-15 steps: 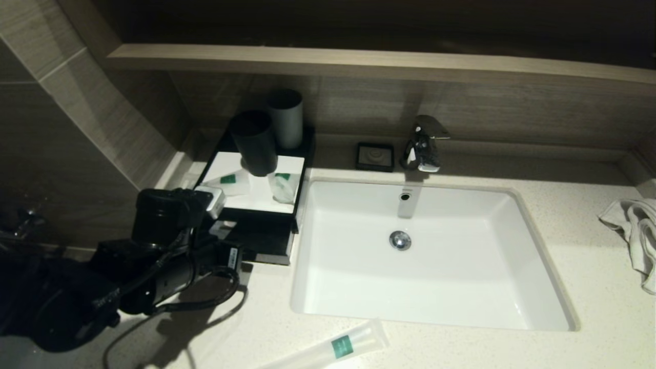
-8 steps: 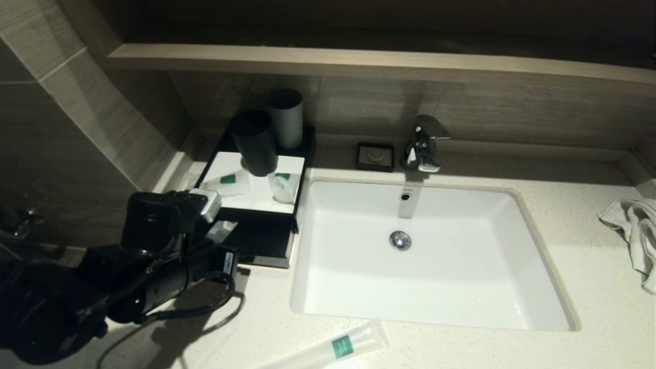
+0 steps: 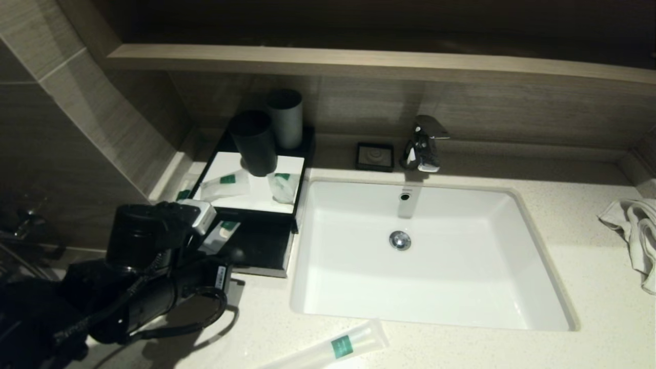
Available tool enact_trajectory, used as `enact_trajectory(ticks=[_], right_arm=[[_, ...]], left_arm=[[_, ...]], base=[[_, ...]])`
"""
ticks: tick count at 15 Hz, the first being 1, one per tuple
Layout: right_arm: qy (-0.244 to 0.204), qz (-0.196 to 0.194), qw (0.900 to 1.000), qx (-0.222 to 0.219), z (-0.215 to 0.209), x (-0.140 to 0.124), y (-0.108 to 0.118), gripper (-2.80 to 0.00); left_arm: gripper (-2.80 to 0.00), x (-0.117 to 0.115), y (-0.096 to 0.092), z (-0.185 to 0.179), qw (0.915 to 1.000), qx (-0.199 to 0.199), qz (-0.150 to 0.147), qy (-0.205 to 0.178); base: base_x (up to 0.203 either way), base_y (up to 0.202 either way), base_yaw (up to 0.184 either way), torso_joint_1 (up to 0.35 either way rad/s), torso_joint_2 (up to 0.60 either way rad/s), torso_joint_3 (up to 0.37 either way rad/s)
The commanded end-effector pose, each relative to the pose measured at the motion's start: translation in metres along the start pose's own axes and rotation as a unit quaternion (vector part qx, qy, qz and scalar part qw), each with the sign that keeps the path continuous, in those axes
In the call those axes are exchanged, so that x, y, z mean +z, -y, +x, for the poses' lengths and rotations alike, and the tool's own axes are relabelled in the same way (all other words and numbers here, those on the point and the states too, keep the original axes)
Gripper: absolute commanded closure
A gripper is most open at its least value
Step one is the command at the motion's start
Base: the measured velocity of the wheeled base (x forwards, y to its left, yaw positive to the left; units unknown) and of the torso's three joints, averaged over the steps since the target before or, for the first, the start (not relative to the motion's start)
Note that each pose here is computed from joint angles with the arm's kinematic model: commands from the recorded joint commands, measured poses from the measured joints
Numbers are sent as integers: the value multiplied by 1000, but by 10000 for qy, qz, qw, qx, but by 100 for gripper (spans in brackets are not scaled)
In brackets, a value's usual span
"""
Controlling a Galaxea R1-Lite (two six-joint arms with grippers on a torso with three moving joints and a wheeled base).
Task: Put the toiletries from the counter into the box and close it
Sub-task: Open the drawer
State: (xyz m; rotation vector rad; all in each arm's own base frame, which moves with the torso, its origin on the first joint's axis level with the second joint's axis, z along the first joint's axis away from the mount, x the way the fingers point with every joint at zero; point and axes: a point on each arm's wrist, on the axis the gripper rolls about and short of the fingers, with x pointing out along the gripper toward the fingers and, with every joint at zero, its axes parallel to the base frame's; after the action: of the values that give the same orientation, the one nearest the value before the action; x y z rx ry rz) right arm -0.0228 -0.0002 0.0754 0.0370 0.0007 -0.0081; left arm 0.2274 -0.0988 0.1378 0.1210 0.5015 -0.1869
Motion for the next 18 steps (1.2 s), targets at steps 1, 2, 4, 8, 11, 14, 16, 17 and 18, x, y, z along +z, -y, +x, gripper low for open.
enact_trajectory(ticks=[1,2,4,8,11,14,16,17,18], right_arm=[[-3,6,10000,2,0,0,0,0],[4,-1,10000,2,0,0,0,0],[-3,-1,10000,2,0,0,0,0],[-1,4,10000,2,0,0,0,0],[-3,5,10000,2,0,0,0,0],[-3,-1,10000,2,0,0,0,0],[-3,6,10000,2,0,0,0,0],[-4,0,10000,2,0,0,0,0],[-11,5,10000,2,0,0,0,0]], left_arm=[[0,-1,0,-4,10000,-2,-5,25],[0,-3,0,-5,10000,-4,3,-3],[0,-8,4,-10,9999,-102,76,-27],[0,-7,7,-14,10000,6,78,55],[0,6,7,-16,9996,-5,-6,299],[0,22,8,-16,9984,-23,-119,555],[0,29,9,-13,9979,-26,-152,625],[0,32,10,-10,9979,-17,-145,626],[0,35,11,-8,9981,-12,-135,603]], base=[[0,0,0,0,0,0],[0,0,0,0,0,0],[0,0,0,0,0,0],[0,0,0,0,0,0],[0,0,0,0,0,0],[0,0,0,0,0,0],[0,0,0,0,0,0],[0,0,0,0,0,0],[0,0,0,0,0,0]])
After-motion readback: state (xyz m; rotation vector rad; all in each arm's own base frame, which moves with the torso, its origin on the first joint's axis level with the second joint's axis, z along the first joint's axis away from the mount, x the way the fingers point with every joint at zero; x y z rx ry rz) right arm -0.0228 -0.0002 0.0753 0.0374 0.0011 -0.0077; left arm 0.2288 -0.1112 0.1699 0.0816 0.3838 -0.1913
